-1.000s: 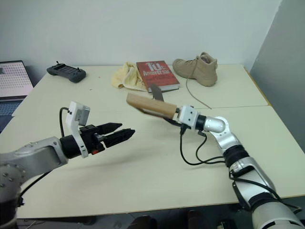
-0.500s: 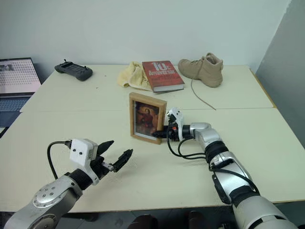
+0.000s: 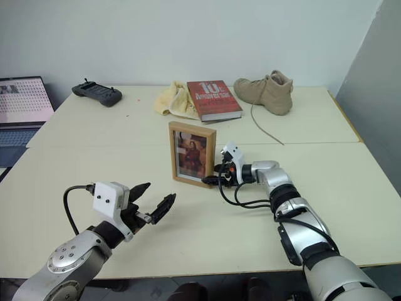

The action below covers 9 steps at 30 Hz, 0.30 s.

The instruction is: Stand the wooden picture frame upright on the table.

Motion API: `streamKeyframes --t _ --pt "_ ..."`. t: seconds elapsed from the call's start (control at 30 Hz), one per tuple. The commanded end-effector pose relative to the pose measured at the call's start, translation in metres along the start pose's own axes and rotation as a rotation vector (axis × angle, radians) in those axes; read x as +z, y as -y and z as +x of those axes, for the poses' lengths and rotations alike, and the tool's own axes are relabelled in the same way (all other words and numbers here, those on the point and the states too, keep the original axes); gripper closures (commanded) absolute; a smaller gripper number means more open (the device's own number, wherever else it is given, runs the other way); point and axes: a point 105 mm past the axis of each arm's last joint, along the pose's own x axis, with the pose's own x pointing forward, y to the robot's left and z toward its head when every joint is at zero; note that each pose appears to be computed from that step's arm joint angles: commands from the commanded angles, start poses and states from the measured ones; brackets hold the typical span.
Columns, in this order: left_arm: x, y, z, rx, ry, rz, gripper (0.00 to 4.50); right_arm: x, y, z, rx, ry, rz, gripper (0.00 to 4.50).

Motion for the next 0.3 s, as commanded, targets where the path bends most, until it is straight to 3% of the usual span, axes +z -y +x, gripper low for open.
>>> streamKeyframes --t 0.03,0.17,0.3 --pt "0.014 -0.014 0.002 -0.035 -0.010 0.015 0.00 0.005 0.019 -0.047 -0.132 -0.030 -0.199 0.05" --pt "0.030 -0.048 0.003 -0.074 -0.066 0.062 0.00 0.021 0.015 -0.099 -0.212 -0.006 -0.307 0.05" --pt "0.043 -0.074 0.002 -0.116 -0.110 0.088 0.00 0.056 -0.017 -0.119 -0.153 0.088 -0.262 0.05"
